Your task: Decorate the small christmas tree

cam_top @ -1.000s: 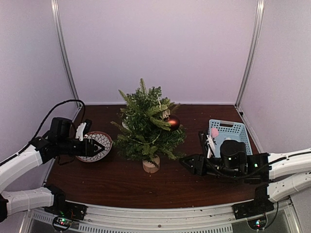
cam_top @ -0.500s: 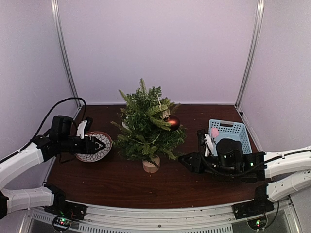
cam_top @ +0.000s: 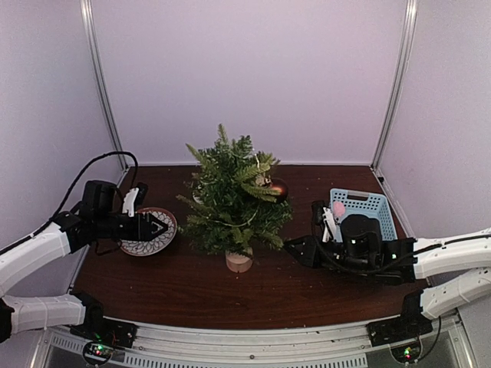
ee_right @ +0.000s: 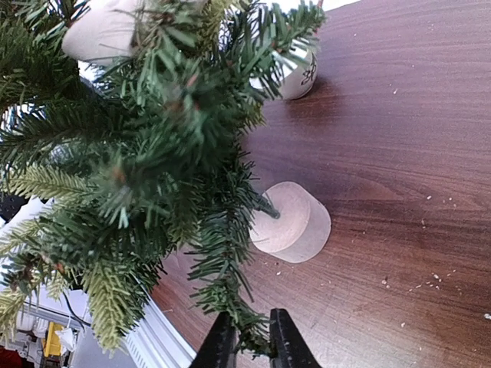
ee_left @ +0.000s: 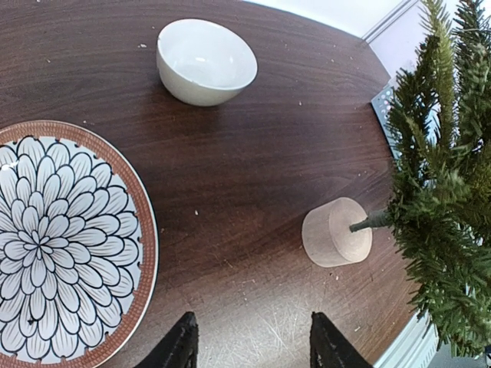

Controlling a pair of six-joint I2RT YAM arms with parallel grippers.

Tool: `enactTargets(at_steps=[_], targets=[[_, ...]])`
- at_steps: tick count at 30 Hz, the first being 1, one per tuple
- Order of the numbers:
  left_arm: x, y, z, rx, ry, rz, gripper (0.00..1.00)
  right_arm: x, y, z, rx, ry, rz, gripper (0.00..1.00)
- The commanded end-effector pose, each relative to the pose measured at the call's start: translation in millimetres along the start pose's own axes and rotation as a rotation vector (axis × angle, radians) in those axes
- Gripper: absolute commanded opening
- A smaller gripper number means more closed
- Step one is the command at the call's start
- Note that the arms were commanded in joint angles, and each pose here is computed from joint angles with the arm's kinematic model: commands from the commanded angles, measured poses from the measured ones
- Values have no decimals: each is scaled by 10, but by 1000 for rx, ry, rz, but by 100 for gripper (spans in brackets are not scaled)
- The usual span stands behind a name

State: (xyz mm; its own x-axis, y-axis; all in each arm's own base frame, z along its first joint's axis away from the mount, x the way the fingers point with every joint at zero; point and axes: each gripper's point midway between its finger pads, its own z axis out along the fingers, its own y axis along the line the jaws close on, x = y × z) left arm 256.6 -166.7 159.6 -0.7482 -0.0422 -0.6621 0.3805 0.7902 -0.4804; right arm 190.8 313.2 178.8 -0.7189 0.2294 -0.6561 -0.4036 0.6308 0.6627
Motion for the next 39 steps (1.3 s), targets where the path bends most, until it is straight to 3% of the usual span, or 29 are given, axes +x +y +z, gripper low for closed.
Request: enactTargets(at_steps=[1, 7, 39], targets=[[-225, -88, -29, 28, -64, 33, 50, -180, 49, -32, -12, -40, 1, 15], [-237, -85, -7, 30, -63, 34, 49, -230, 10, -34, -5, -35, -8, 9], [-204, -50, -1, 14, -58, 48, 49, -546, -90, 204, -13, 23, -122, 11]])
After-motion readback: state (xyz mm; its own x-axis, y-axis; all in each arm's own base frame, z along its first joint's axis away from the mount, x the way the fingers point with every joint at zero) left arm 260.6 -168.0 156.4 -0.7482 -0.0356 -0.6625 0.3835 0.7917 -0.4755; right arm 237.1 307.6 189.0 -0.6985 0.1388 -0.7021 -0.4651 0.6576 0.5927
